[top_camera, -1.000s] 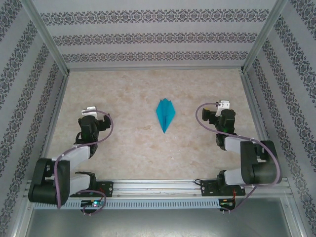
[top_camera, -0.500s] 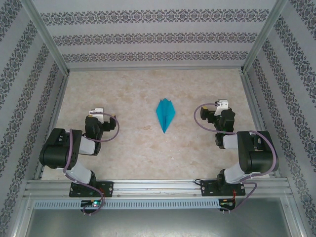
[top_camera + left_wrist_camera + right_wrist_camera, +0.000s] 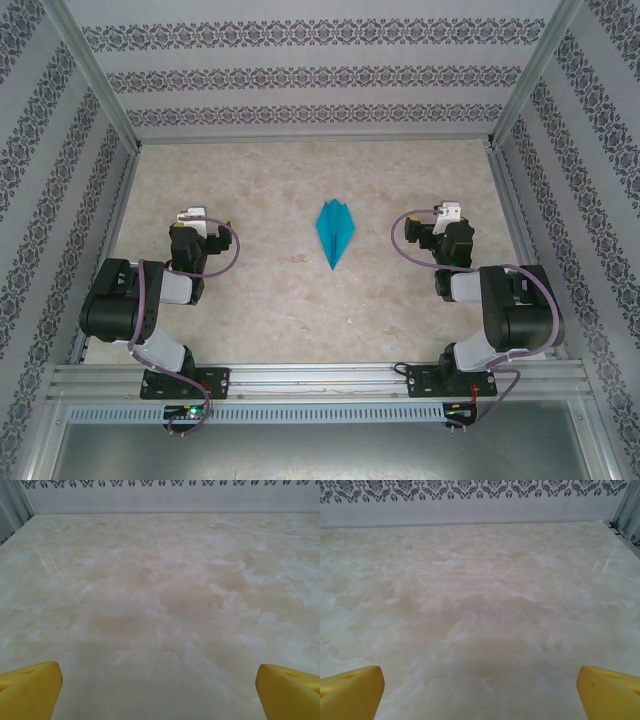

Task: Fold a paper plane with a square sheet of paper (fold left side to right side)
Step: Reset both arms

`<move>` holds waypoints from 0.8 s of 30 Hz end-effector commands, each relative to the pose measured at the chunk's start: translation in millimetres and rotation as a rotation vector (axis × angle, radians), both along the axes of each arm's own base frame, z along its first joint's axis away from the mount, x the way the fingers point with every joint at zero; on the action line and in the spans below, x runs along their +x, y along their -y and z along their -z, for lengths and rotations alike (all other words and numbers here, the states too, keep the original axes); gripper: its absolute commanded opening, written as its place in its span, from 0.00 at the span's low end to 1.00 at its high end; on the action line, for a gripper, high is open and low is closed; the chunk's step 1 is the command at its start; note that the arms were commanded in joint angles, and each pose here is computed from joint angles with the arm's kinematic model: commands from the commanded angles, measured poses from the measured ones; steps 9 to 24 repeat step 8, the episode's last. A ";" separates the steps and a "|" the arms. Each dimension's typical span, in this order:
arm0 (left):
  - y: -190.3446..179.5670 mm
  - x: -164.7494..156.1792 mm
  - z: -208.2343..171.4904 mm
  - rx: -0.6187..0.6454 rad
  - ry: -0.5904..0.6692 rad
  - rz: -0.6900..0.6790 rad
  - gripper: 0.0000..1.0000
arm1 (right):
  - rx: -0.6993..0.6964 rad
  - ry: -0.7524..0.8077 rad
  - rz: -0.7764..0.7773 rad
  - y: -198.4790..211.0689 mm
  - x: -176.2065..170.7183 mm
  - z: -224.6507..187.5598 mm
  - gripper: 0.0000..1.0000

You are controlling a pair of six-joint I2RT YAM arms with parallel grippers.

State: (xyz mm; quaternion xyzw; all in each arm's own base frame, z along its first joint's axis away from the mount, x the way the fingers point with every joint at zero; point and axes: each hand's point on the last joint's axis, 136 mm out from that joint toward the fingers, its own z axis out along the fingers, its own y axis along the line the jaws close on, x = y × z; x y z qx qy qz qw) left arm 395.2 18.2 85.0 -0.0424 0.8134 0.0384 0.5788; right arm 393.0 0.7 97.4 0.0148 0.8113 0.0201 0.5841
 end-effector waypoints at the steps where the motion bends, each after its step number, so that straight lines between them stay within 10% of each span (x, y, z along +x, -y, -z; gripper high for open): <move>1: -6.7 1.4 -5.4 -0.005 0.017 -0.026 0.99 | -0.017 0.029 -0.013 -4.0 5.8 -9.6 0.98; 24: -6.4 1.5 -4.9 -0.004 0.016 -0.023 0.99 | -0.016 0.029 -0.012 -3.7 5.7 -9.6 0.98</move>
